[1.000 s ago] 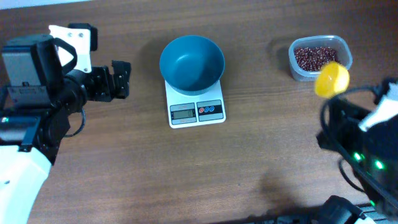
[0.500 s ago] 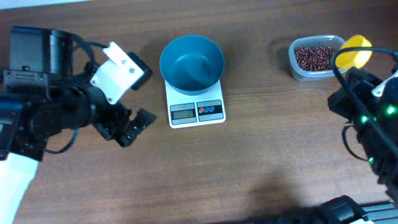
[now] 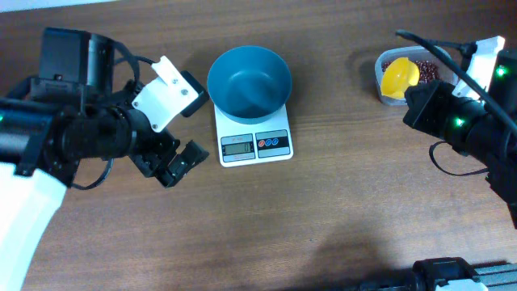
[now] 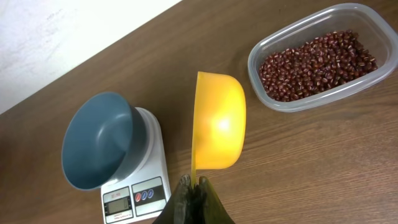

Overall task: Scoop item into bowl and weigh 50g on scale
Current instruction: 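Lower the scoop into the bean tub with the right gripper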

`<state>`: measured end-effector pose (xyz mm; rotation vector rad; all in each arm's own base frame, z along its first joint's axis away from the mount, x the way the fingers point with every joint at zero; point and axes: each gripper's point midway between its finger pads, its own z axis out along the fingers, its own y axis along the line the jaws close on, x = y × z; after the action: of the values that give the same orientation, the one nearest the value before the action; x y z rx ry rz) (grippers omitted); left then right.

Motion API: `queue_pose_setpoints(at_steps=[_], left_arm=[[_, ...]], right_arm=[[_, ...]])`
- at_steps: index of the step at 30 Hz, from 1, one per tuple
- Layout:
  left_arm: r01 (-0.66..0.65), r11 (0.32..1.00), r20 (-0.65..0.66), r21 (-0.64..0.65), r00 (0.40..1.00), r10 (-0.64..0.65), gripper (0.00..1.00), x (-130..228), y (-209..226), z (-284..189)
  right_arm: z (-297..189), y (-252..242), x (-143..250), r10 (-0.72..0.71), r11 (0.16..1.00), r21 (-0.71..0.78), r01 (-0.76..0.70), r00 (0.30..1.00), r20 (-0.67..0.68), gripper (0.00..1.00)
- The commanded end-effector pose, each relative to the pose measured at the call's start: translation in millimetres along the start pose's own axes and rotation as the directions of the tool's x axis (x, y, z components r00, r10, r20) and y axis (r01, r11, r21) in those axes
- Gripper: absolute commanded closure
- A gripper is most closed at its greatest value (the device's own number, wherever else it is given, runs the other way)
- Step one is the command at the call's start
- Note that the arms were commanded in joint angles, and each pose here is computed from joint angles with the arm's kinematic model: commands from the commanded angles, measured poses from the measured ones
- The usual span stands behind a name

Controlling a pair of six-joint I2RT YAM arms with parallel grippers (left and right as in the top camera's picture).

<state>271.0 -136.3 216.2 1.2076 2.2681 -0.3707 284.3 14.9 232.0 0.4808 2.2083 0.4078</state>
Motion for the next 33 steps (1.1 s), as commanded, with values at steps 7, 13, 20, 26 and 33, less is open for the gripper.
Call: queue_pose_setpoints(at_steps=[7,13,20,26,33], left_arm=[[-0.072,0.996,-0.036,0.057,0.997,0.074,0.01,10,-8,7],[-0.043,0.997,-0.044,0.063,0.998,0.046,0.01,20,-8,24],[0.017,0.999,-0.047,0.049,0.999,-0.015,0.01,20,-5,24],[0.017,0.999,-0.047,0.049,0.999,-0.015,0.01,20,-5,24],[0.017,0.999,-0.047,0.049,0.999,-0.015,0.01,20,-5,24]], right_arm=[[-27,14,-13,-0.111,0.992,-0.056,0.116,0.99,0.09,0.96],[-27,17,-11,-0.17,0.982,-0.07,0.176,0.982,0.084,0.96],[-21,15,-12,-0.266,0.962,-0.049,0.269,0.962,0.067,0.96],[-15,-20,-46,-0.379,0.914,0.066,0.4,0.901,-0.212,0.96],[70,-97,-89,-0.494,0.745,0.245,0.62,0.76,-0.422,0.96]])
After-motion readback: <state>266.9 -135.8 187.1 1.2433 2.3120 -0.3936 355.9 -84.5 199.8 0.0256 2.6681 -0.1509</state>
